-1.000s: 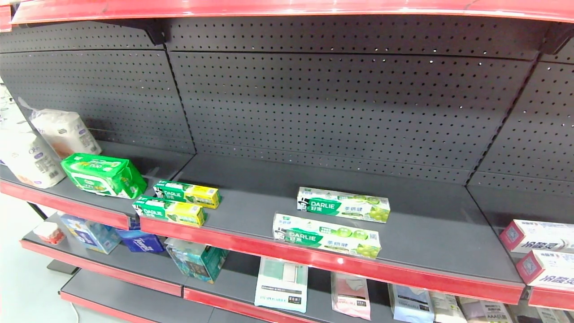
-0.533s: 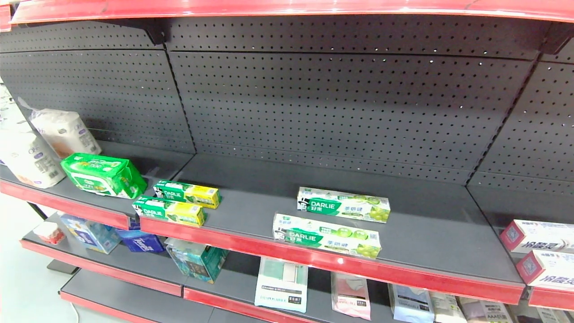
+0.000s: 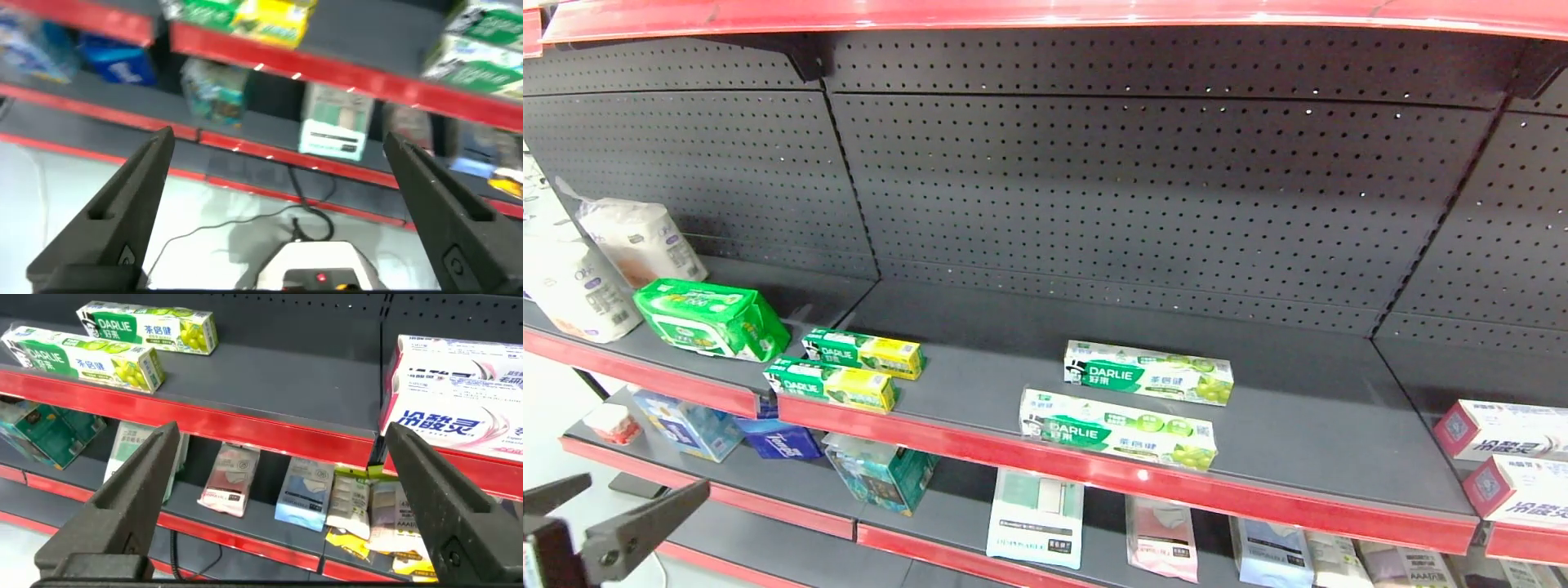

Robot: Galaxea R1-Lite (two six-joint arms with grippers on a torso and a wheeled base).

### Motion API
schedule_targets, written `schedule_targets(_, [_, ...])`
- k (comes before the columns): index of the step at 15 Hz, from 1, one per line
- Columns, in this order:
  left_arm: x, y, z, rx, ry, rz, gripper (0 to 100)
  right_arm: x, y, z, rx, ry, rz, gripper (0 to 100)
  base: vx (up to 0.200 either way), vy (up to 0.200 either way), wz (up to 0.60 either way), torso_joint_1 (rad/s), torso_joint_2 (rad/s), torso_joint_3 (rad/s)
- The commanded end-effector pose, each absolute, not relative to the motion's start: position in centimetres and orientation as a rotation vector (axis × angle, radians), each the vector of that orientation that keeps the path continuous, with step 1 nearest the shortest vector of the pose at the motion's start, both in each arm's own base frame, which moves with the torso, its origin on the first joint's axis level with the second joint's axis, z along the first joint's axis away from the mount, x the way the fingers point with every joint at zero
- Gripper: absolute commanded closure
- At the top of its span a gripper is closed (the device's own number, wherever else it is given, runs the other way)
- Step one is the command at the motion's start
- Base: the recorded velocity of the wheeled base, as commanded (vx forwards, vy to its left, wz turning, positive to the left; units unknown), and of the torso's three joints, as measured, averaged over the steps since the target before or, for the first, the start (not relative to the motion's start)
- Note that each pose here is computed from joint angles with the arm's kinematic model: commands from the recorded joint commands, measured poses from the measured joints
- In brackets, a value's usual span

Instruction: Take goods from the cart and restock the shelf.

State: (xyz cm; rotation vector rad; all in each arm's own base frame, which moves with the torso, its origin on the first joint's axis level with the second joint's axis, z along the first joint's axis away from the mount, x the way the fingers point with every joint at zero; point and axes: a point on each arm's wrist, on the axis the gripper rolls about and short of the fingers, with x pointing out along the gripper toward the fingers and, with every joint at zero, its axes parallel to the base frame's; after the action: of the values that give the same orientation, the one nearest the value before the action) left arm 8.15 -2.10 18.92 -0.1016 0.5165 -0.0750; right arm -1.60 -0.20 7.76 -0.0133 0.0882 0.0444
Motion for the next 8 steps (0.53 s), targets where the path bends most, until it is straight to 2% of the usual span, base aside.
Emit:
schedule_targets(1, [12.3, -3.4, 18.2, -0.048, 0.621, -0.099, 0, -1.5, -0.2, 7.8, -0.014, 0.096, 0.045, 0, 0.000, 0.000, 0.00, 0.000, 0.00, 0.000])
schedule_targets(4, [14.5, -4.1, 18.8, -0.041, 0.624, -0.115, 0, -1.5, -0.2, 7.8, -0.014, 0.096, 0.045, 0, 0.000, 0.000, 0.00, 0.000, 0.00, 0.000])
schedule_targets(8, [15.0, -4.3, 18.6, -0.033, 0.639, -0.117, 0, -1.5, -0.2, 7.8, -0.016, 0.096, 0.047, 0, 0.000, 0.000, 0.00, 0.000, 0.00, 0.000])
